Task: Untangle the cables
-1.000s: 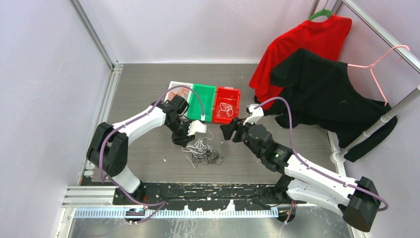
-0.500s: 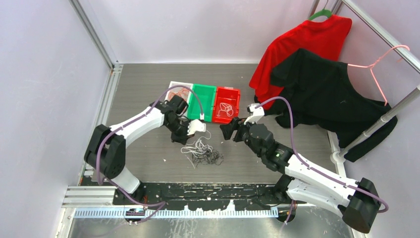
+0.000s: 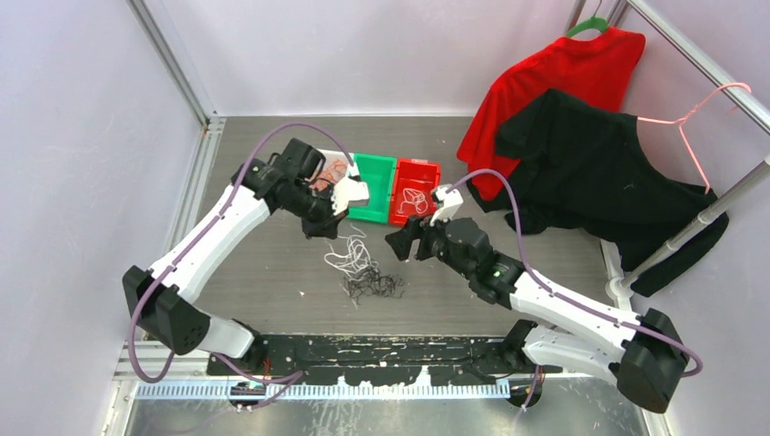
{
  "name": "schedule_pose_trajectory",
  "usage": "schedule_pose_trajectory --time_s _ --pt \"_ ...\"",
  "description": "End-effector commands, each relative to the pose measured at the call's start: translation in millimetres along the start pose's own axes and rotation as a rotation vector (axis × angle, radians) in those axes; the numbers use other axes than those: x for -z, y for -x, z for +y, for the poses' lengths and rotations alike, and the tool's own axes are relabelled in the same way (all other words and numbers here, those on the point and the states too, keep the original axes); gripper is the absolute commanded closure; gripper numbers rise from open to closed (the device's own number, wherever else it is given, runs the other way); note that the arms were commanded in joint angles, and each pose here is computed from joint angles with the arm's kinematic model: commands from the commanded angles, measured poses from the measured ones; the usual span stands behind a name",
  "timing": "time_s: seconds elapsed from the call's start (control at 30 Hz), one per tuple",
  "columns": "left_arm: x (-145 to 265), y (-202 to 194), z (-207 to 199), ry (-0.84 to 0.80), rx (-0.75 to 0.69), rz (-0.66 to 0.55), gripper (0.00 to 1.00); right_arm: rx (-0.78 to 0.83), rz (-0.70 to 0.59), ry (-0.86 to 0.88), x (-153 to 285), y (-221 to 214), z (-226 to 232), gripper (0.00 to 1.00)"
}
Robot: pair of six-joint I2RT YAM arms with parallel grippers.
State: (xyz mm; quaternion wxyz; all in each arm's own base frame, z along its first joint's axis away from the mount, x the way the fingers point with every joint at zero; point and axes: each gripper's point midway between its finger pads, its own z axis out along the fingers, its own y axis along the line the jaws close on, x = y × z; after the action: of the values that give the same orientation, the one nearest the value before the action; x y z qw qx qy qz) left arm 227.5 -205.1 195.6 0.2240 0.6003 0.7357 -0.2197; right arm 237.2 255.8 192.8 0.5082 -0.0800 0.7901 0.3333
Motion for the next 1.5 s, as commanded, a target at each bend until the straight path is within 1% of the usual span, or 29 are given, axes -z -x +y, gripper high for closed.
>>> schedule_pose_trajectory --time_s 0.0,0.13,0.3,0.4,0.5,0.67,0.8,0.97,1.13,1.3,1.47 --pt "33 18 -12 0.029 0.054 -0.055 1.0 0.032 -0.06 0.203 -9 36 51 0.2" --pt "51 34 -15 0.05 0.063 -0.101 1.0 0.065 -0.068 0.29 -16 45 79 0.19" --pt "69 55 -23 0.048 0.096 -0.173 1.0 0.161 -0.079 0.318 -28 51 110 0.18" --pt "77 61 -29 0.038 0.112 -0.199 1.0 0.222 -0.103 0.289 -37 55 120 0.19" --pt "84 66 -34 0.036 0.117 -0.22 1.0 0.244 -0.143 0.25 -47 61 124 0.21" --pt "96 72 -44 0.025 0.111 -0.248 1.0 0.275 -0.176 0.173 -63 60 116 0.24" --pt "109 82 -52 0.015 0.092 -0.286 1.0 0.284 -0.2 0.084 -76 55 99 0.25" --pt "132 103 -62 -0.004 0.061 -0.352 1.0 0.266 -0.183 0.09 -89 42 100 0.25" --pt "154 125 -67 -0.004 0.024 -0.415 1.0 0.242 -0.138 0.103 -100 19 96 0.25" --pt "180 148 -66 0.047 -0.031 -0.496 1.0 0.215 -0.101 0.091 -100 -11 79 0.25" --pt "211 173 -61 0.157 -0.1 -0.614 1.0 0.191 -0.073 0.035 -94 -40 51 0.26"
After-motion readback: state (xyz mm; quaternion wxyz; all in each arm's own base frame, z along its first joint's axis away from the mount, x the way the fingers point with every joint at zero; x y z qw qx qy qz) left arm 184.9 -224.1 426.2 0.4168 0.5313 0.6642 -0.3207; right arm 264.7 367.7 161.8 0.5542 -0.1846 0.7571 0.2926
